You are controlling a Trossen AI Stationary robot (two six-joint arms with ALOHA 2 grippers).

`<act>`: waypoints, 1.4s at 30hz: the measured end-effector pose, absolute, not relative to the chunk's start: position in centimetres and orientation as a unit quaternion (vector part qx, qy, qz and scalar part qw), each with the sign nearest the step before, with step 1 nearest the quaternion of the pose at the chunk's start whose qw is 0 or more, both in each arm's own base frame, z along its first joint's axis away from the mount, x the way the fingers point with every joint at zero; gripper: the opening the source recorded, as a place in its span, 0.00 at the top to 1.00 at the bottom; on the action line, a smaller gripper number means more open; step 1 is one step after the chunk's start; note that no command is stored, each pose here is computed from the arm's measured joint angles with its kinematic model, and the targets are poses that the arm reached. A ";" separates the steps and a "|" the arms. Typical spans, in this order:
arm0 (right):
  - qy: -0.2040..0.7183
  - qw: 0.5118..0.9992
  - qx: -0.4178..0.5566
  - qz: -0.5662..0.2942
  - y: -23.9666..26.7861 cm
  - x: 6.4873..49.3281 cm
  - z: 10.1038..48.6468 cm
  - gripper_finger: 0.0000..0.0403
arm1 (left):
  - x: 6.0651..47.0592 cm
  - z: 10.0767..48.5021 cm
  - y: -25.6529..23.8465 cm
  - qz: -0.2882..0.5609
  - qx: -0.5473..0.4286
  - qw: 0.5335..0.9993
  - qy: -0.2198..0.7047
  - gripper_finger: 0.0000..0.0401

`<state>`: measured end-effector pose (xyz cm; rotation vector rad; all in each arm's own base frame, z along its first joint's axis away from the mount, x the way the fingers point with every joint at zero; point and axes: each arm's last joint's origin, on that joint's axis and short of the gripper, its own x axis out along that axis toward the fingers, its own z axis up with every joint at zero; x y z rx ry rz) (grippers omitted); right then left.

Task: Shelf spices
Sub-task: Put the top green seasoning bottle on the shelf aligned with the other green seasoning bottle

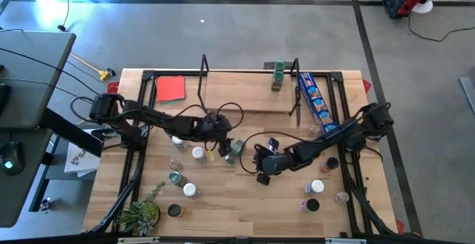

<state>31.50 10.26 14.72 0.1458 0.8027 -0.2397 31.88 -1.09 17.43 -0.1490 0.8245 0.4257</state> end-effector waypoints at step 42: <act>0.399 0.910 0.059 -0.092 8.3 33.3 12.1 0.81 | 35.0 12.9 -5.4 -0.019 -0.119 0.911 0.394 0.53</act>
